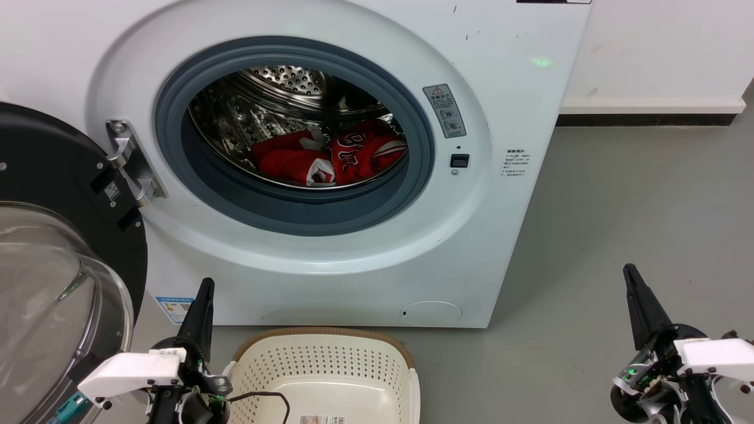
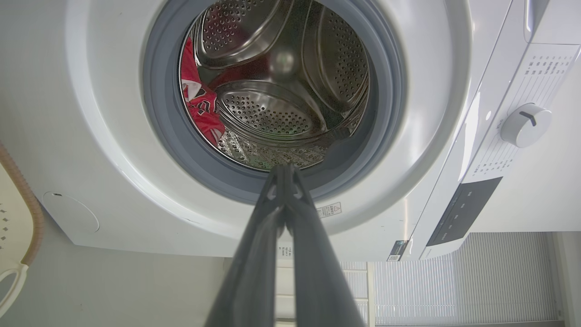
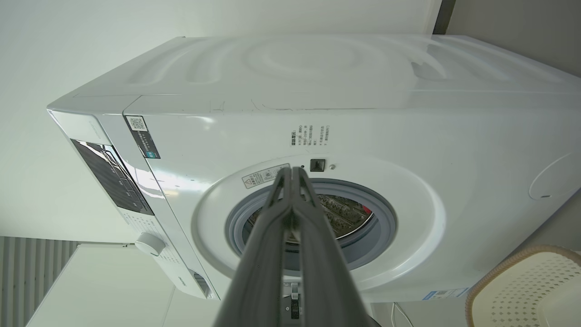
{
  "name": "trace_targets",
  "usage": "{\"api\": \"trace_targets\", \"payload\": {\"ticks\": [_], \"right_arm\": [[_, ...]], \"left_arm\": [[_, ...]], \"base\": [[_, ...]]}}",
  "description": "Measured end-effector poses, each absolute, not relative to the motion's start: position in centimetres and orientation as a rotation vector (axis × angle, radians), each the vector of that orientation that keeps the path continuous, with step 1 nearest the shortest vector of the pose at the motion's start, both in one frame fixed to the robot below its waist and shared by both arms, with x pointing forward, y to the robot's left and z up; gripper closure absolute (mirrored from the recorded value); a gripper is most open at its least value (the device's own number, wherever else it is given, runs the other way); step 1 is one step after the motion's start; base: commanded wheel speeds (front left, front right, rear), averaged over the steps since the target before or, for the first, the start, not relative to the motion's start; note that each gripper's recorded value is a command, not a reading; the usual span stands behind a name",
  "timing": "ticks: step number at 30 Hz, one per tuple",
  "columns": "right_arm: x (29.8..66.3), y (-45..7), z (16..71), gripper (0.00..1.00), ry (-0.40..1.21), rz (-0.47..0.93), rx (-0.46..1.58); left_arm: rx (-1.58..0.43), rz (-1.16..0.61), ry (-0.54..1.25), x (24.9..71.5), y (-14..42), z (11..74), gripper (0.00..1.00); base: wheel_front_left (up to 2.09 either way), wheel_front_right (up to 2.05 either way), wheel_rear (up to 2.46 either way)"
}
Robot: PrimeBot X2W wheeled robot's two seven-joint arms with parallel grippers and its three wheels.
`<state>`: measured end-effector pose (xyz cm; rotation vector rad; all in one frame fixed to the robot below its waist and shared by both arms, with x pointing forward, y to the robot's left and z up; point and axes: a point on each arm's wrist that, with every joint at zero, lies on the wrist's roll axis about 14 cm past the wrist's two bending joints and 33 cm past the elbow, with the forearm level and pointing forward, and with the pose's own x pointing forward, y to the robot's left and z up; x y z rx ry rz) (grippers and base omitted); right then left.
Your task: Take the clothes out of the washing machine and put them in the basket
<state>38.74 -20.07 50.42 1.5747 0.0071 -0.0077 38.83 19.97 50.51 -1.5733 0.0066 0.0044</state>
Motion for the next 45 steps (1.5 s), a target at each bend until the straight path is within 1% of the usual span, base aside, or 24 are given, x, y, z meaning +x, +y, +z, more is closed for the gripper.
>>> {"api": "trace_targets", "payload": {"ticks": [11, 12, 16, 23, 30, 32, 38, 45], "right_arm": [[38.7, -20.1, 50.4, 1.00, 0.009, -0.009, 1.575], [38.6, -20.1, 50.0, 0.00, 0.016, -0.017, 1.576], [37.6, -20.2, 48.0, 0.00, 0.057, -0.071, 1.578], [37.5, -20.5, 47.8, 0.00, 0.047, -0.093, 1.527], [37.7, -20.7, 49.1, 0.00, 0.015, -0.072, 1.343], [37.8, -20.7, 49.3, 0.00, 0.010, -0.069, 1.321], [37.6, -20.1, 50.2, 0.00, -0.001, -0.040, 1.139], [37.6, -19.6, 50.8, 0.00, -0.012, -0.017, 0.994]], "left_arm": [[-1.573, 0.006, 0.009, 38.8, 20.0, 50.4, 1.00], [-1.574, 0.013, 0.016, 38.7, 19.9, 50.1, 0.00], [-1.578, 0.064, 0.061, 37.7, 19.9, 48.1, 0.00], [-1.521, 0.073, 0.033, 37.7, 20.3, 48.5, 0.00], [-1.358, 0.074, 0.011, 38.0, 20.5, 49.6, 0.00], [-1.336, 0.074, 0.013, 38.1, 20.5, 49.7, 0.00], [-1.174, 0.079, 0.019, 38.0, 20.1, 50.0, 0.00], [-1.016, 0.076, 0.022, 38.0, 19.6, 50.3, 0.00]], "base": [[0.00, 0.00, 0.00], [0.00, 0.00, 0.00], [0.00, 0.00, 0.00], [0.00, 0.00, 0.00], [0.00, 0.00, 0.00], [0.00, 0.00, 0.00], [0.00, 0.00, 0.00], [0.00, 0.00, 0.00]]}}
